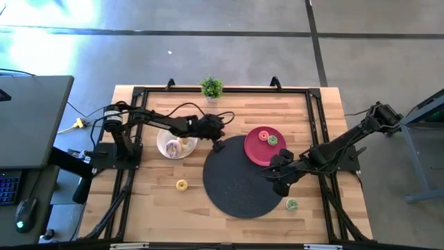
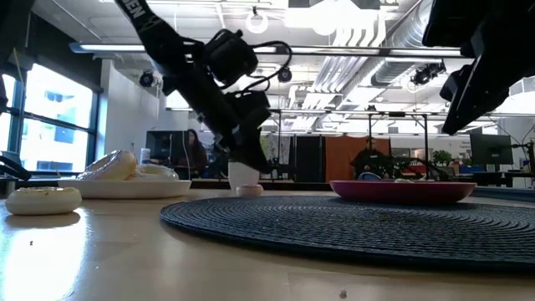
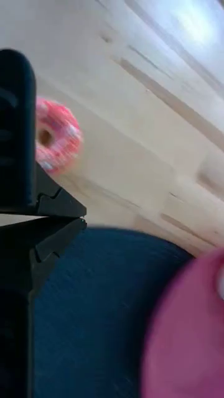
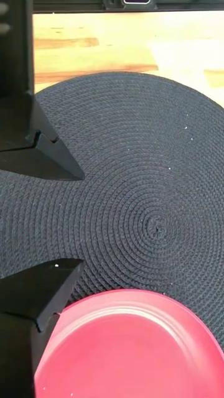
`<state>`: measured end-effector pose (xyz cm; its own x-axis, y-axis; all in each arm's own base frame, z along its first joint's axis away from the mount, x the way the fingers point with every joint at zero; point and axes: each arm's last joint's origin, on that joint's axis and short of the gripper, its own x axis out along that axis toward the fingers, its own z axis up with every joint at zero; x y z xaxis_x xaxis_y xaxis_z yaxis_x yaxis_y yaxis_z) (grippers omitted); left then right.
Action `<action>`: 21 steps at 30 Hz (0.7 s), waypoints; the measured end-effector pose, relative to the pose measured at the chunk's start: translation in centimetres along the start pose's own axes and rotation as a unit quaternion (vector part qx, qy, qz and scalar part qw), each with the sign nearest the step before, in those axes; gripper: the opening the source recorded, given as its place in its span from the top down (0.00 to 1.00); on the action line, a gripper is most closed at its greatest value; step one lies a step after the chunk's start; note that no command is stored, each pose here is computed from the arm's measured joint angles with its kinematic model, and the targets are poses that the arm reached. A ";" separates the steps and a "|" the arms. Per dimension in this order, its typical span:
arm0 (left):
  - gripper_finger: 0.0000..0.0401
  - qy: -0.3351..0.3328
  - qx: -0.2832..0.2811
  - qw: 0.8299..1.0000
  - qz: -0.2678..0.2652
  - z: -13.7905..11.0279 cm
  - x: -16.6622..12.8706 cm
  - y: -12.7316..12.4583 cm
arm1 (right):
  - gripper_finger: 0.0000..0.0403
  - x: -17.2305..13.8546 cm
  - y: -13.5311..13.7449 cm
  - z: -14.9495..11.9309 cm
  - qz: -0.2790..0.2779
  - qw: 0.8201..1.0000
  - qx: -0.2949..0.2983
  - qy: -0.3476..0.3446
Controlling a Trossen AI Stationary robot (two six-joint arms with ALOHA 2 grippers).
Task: Pick & Place donuts
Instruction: Put the small pink donut onto the red plate
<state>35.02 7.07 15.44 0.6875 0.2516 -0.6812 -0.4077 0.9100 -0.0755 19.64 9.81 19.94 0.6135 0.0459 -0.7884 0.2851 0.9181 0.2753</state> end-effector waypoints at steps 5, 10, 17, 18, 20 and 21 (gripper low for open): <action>0.99 0.051 0.051 0.996 0.059 -0.3 -0.2 0.4 | 0.49 0.0 0.0 0.0 0.002 1.000 0.001 -0.002; 0.87 0.062 0.055 0.995 0.059 -0.5 -0.3 0.4 | 0.49 0.0 0.0 0.0 0.002 1.000 0.001 -0.002; 0.58 0.068 0.081 0.993 0.060 -0.7 -0.3 0.5 | 0.49 0.0 0.0 0.0 0.002 1.000 0.001 -0.002; 0.56 0.067 0.083 0.992 0.063 -0.7 -0.3 0.5 | 0.49 0.0 0.0 0.0 0.002 1.000 0.001 -0.002; 0.51 0.068 0.090 0.991 0.068 -0.7 -0.2 0.5 | 0.49 0.0 0.0 0.0 0.002 1.000 0.001 -0.002; 0.50 0.068 0.095 0.991 0.069 -0.8 0.1 0.5 | 0.49 0.0 0.0 0.0 0.002 1.000 0.001 -0.002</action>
<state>34.36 7.29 14.72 0.5407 0.3434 -0.7679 -0.3634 0.9187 0.1550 19.68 9.83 19.97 0.6178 0.0482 -0.7849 0.2833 0.9175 0.2793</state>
